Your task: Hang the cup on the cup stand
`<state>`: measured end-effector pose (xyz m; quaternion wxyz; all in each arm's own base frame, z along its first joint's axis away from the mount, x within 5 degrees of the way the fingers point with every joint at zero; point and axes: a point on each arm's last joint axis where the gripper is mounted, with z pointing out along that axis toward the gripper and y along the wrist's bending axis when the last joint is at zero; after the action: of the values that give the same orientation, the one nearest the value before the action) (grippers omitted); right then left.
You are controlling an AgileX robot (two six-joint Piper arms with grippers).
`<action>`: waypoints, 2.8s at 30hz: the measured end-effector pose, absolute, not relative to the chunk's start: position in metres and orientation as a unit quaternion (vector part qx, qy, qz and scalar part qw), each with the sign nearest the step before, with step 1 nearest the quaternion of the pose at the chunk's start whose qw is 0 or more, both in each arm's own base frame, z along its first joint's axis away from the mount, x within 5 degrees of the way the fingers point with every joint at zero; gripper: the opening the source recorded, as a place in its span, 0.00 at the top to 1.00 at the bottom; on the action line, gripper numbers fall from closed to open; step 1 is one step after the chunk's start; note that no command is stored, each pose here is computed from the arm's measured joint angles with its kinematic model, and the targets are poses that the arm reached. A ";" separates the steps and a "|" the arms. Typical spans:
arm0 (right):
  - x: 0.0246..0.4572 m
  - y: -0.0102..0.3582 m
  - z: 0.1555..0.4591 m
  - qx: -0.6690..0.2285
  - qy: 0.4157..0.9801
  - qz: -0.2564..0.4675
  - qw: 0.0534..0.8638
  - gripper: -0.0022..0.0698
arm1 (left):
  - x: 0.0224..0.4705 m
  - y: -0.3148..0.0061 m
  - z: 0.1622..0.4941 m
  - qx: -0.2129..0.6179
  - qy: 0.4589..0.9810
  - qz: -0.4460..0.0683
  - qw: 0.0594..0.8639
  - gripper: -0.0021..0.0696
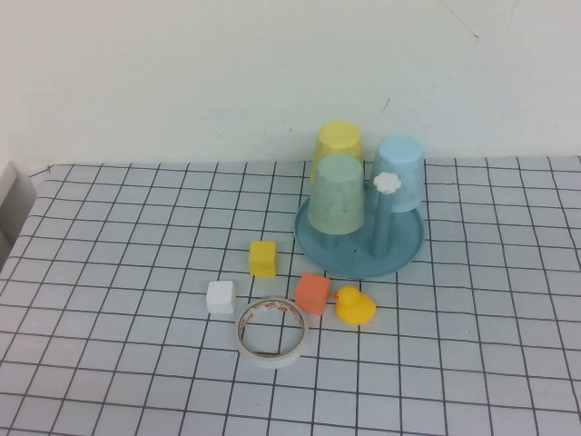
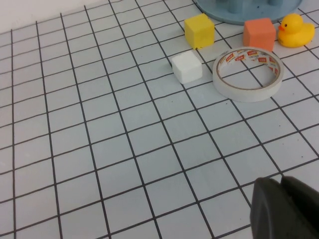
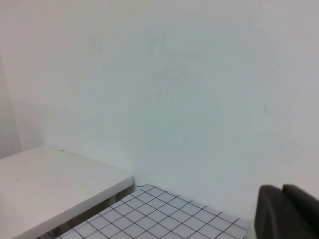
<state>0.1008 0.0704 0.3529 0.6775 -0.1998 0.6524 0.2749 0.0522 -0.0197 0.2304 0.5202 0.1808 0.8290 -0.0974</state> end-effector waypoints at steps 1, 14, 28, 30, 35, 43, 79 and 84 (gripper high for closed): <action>0.096 0.068 0.349 -0.200 0.651 0.275 0.679 0.96 | 0.052 -0.020 0.230 0.181 0.829 -0.097 0.520 0.97; 0.079 0.061 0.308 -0.196 0.665 0.276 0.666 0.96 | 0.052 -0.020 0.230 0.181 0.829 -0.097 0.520 0.97; 0.070 0.028 0.295 -0.160 0.647 0.107 0.738 0.96 | 0.052 -0.020 0.230 0.186 0.828 -0.101 0.520 0.97; 0.063 0.024 0.296 -0.162 0.631 0.094 0.752 0.96 | 0.052 -0.020 0.230 0.186 0.828 -0.101 0.520 0.97; 0.058 0.019 0.274 -0.158 0.635 0.075 0.753 0.96 | 0.052 -0.020 0.230 0.186 0.828 -0.101 0.520 0.97; 0.061 0.014 0.213 -0.067 0.711 0.083 0.695 0.97 | 0.052 -0.020 0.230 0.186 0.828 -0.101 0.520 0.97; 0.052 -0.006 0.172 0.036 0.806 -0.028 0.591 0.97 | 0.052 -0.020 0.230 0.186 0.828 -0.101 0.520 0.97; 0.052 -0.006 0.172 0.036 0.806 -0.028 0.590 0.97 | 0.052 -0.020 0.230 0.186 0.828 -0.101 0.520 0.97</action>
<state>0.0519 -0.0064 0.1717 0.5902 0.0359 0.8059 -0.0279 0.0519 -0.0203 0.2304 0.5196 0.1858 0.8279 -0.1009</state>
